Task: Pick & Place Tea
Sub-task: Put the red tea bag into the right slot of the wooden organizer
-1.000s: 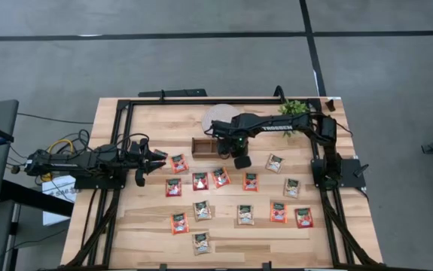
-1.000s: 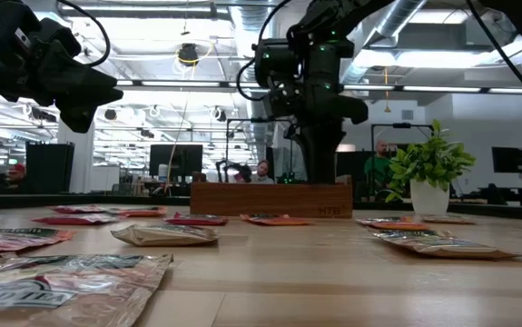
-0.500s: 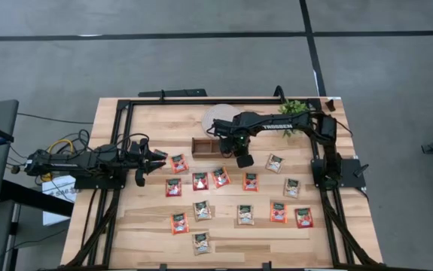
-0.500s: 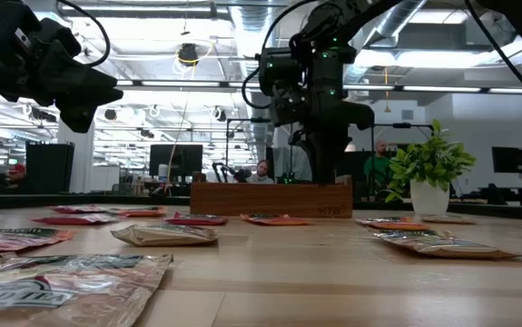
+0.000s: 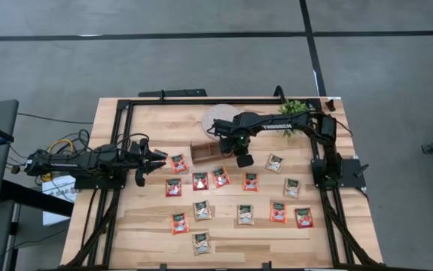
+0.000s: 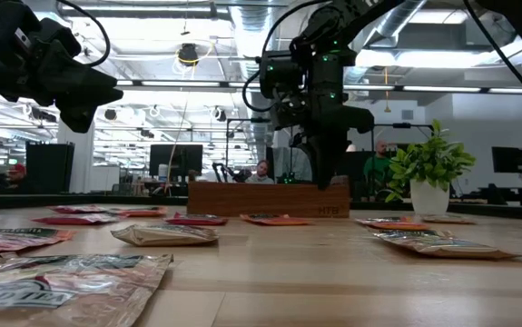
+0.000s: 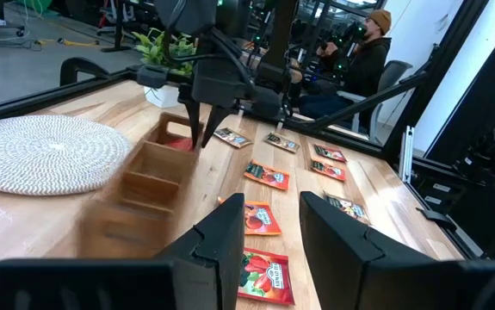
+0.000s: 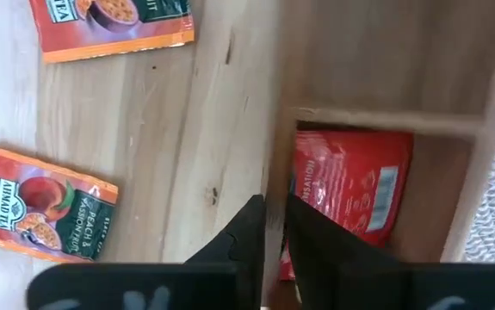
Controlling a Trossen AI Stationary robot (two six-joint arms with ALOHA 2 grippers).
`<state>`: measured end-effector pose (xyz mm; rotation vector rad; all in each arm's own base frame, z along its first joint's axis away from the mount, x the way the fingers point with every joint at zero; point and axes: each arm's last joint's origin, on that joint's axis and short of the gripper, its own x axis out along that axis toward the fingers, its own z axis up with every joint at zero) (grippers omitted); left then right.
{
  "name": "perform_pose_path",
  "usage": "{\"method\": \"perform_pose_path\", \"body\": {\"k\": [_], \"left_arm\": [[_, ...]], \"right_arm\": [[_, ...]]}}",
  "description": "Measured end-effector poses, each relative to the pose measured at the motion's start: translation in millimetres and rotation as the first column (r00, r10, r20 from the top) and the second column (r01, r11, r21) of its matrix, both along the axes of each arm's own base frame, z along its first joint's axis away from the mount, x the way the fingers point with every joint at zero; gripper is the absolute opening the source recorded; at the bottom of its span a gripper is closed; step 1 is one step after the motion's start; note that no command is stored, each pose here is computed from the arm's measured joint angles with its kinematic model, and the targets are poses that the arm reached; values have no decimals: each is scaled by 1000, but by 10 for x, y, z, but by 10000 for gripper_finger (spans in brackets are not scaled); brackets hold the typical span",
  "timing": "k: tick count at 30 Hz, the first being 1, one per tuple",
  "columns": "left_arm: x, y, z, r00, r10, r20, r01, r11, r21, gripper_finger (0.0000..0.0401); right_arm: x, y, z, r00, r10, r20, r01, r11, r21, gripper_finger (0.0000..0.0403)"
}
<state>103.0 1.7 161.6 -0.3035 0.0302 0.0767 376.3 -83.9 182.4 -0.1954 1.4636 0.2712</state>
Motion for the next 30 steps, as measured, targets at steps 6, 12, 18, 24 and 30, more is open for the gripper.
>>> {"method": "perform_pose_path", "body": {"k": [6, 12, 18, 24, 30], "left_arm": [[0, 0, 0, 1000, 0, 0, 0, 1000, 0, 105], [0, 0, 0, 1000, 0, 0, 0, 1000, 0, 105], [0, 0, 0, 1000, 0, 0, 0, 1000, 0, 105], [0, 0, 0, 1000, 0, 0, 0, 1000, 0, 105], [0, 0, 0, 1000, 0, 0, 0, 1000, 0, 105]], "right_arm": [[-3, 1, 3, 1000, 0, -2, 0, 1000, 2, 29], [-3, 1, 5, 1000, 0, -1, 0, 1000, 2, 27], [-5, 2, 6, 1000, 0, -4, 0, 1000, 3, 35], [-6, 2, 6, 1000, 1, -4, -1, 1000, 4, 36], [-17, 12, 18, 1000, 9, -5, -9, 1000, 28, 37]]}}
